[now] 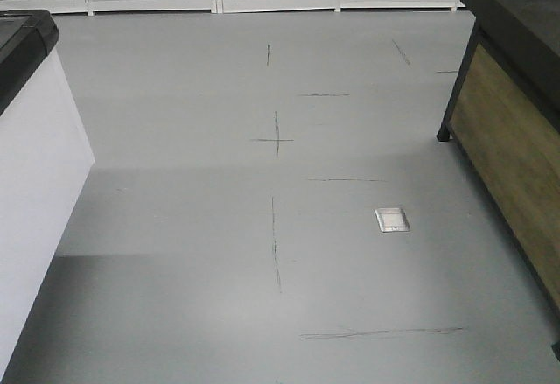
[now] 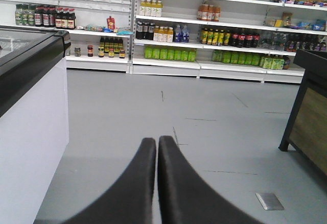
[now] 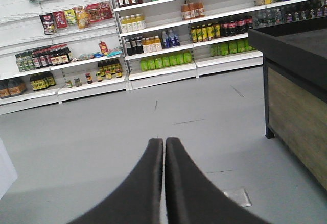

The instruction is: Pick three apples into basket with both arms

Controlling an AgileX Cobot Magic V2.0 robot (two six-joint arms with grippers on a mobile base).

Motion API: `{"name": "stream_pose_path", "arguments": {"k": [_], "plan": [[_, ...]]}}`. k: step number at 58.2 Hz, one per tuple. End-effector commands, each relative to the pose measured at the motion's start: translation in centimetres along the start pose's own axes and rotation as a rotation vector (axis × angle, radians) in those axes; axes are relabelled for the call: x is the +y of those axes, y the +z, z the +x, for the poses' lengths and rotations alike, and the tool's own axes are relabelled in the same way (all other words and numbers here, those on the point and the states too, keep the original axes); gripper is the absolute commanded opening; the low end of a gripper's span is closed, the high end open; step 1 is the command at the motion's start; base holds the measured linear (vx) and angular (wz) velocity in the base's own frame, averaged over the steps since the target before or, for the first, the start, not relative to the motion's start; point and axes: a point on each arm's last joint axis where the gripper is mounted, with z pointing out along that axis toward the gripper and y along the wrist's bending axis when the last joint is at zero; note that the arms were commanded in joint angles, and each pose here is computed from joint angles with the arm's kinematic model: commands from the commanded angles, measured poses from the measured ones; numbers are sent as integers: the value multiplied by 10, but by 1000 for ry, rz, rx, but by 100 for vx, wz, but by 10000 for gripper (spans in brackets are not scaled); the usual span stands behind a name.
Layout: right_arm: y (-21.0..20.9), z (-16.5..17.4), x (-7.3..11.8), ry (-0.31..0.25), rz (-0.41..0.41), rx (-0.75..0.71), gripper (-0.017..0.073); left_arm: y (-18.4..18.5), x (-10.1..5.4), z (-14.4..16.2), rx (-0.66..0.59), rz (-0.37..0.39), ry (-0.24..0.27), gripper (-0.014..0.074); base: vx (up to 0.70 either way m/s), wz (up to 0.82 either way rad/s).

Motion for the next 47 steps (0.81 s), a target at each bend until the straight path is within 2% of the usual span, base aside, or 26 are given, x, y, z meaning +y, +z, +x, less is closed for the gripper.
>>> {"name": "stream_pose_path", "arguments": {"k": [1,47], "plan": [[-1,-3,1,-19,-14,-73,-5,-3,-3,-15,-107,22,-10,-6,0,0],[-1,-3,1,-19,-14,-73,-5,-3,-3,-15,-107,22,-10,-6,0,0]]}}
